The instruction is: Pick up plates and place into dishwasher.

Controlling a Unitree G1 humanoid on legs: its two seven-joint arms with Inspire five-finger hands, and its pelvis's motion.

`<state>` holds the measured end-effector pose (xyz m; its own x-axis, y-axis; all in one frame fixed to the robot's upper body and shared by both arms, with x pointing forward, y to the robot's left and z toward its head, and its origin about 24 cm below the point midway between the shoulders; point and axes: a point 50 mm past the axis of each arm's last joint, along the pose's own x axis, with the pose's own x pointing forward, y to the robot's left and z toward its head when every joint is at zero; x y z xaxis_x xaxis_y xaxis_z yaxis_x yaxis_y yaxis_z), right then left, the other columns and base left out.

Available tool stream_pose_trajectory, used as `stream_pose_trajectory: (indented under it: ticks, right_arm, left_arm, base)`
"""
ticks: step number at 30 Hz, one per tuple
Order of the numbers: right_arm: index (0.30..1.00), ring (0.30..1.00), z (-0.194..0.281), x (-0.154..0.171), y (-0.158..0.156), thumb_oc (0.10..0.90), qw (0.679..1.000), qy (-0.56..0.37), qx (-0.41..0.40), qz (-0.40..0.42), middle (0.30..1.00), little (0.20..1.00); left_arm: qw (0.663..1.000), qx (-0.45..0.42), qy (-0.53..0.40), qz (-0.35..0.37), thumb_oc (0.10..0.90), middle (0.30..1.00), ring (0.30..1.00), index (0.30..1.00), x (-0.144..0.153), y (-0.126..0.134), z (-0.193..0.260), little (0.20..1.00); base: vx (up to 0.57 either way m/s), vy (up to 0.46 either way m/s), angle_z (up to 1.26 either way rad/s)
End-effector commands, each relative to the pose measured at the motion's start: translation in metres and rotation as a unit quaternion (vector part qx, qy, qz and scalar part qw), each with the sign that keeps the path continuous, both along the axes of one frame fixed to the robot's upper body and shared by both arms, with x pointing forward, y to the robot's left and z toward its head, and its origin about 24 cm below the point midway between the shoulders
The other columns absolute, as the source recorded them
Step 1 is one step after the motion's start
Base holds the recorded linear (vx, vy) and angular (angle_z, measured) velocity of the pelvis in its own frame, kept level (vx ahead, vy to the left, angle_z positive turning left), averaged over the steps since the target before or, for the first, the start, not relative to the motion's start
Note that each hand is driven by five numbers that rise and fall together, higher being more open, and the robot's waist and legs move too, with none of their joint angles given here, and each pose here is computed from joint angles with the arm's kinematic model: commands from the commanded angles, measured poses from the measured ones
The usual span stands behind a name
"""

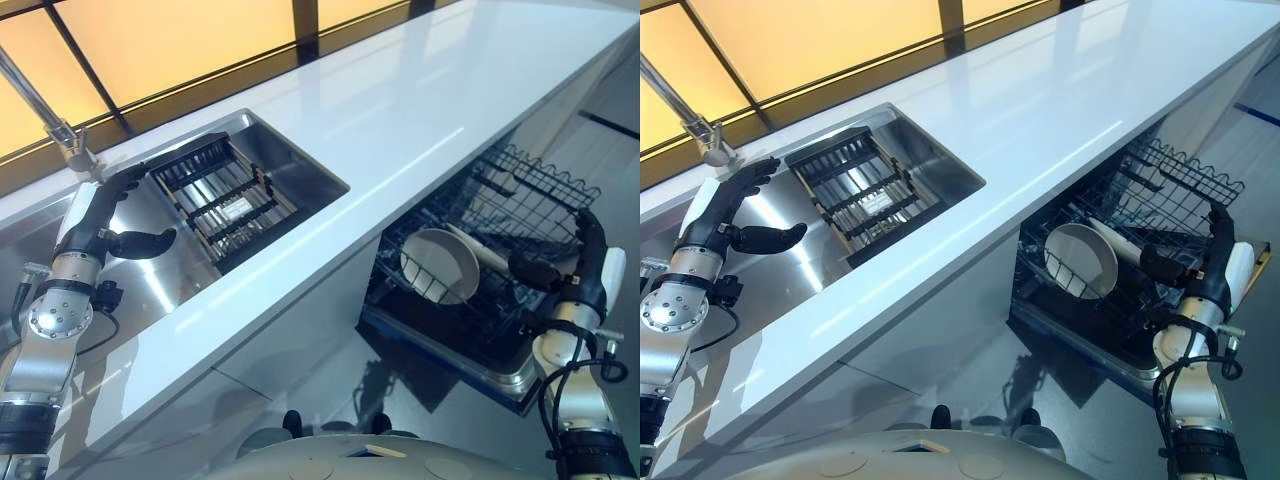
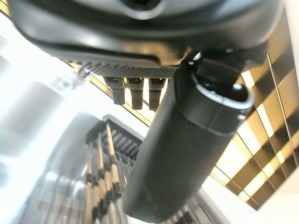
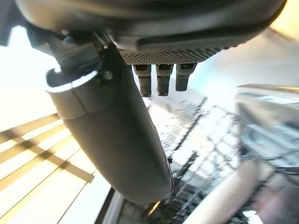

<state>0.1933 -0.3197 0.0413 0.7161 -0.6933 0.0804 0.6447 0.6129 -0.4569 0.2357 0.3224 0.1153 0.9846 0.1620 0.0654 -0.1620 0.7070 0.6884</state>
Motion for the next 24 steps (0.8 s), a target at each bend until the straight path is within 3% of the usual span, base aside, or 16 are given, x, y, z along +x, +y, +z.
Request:
stream_pose_trajectory:
  ticks: [1, 4, 9, 16, 24]
  right_arm:
    - [0.900, 0.900, 0.024, 0.011, 0.003, 0.800, 0.993, -0.110, 0.044, 0.011, 0.900, 0.900]
    - [0.900, 0.900, -0.013, 0.003, 0.010, 0.800, 0.984, -0.069, 0.161, 0.011, 0.900, 0.900]
    - [0.900, 0.900, -0.070, -0.010, 0.031, 0.800, 0.943, -0.016, 0.332, -0.015, 0.900, 0.900]
    - [0.900, 0.900, -0.109, -0.014, 0.057, 0.800, 0.883, 0.016, 0.468, -0.031, 0.900, 0.900]
    - [0.900, 0.900, -0.120, 0.001, 0.102, 0.800, 0.801, 0.008, 0.598, 0.023, 0.900, 0.900]
  left_arm:
    - [0.992, 0.057, -0.114, 0.003, 0.800, 0.900, 0.900, 0.900, 0.003, 0.011, 0.055, 0.900]
    - [0.992, 0.058, -0.114, 0.005, 0.800, 0.900, 0.900, 0.900, 0.002, 0.012, 0.057, 0.900]
    - [0.991, 0.061, -0.116, -0.003, 0.800, 0.900, 0.900, 0.900, 0.005, 0.007, 0.058, 0.900]
    - [0.991, 0.060, -0.115, -0.021, 0.800, 0.900, 0.900, 0.900, 0.018, -0.005, 0.058, 0.900]
    - [0.991, 0.060, -0.115, -0.036, 0.800, 0.900, 0.900, 0.900, 0.025, -0.020, 0.053, 0.900]
  base:
    - [-0.02, -0.014, -0.09]
    - [-0.02, -0.012, -0.08]
    - [0.00, 0.000, 0.00]
    - [0.00, 0.003, 0.05]
    - [0.01, 0.008, 0.02]
